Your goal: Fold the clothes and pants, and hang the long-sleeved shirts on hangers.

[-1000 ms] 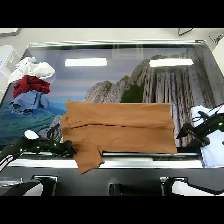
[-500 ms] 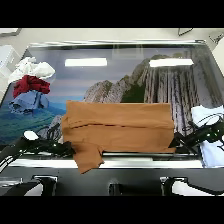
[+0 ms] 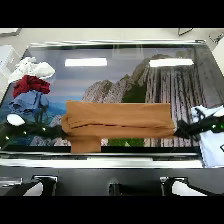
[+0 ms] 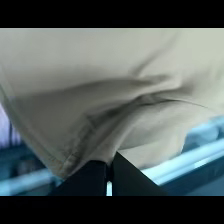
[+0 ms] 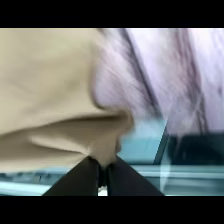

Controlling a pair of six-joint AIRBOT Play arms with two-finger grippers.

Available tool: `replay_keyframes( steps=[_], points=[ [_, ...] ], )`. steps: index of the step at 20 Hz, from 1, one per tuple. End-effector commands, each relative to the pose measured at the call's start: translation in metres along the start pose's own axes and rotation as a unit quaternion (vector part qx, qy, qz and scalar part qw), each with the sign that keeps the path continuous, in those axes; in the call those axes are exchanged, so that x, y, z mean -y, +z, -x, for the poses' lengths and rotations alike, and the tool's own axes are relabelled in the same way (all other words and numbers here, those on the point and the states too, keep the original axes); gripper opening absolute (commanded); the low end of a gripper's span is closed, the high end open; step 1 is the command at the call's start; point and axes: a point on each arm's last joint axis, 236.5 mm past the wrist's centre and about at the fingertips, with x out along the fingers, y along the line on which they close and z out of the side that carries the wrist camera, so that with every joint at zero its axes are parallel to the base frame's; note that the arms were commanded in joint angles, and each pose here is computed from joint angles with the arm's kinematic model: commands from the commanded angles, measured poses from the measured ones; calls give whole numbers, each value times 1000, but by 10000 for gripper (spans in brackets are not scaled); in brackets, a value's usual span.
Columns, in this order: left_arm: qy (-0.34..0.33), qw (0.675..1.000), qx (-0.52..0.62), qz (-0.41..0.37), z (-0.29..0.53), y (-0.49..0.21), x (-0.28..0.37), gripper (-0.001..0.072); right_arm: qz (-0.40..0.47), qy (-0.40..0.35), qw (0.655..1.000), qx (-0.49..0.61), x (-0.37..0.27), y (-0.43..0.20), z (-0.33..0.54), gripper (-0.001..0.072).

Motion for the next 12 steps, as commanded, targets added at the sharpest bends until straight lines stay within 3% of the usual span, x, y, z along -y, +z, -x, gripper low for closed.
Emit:
replay_keyframes(
  steps=[1,5,10,12],
  points=[
    [18,996,81,-36,39,72,13,22,58,1,993,108,-50,59,37,37],
    [15,996,79,-44,27,140,22,23,61,-29,987,146,-76,114,26,38],
    [10,999,40,-20,-15,184,12,23,23,-4,990,137,-84,142,-11,44],
    [6,1000,19,0,-33,180,4,24,4,3,992,130,-83,144,-20,102]
  ],
)
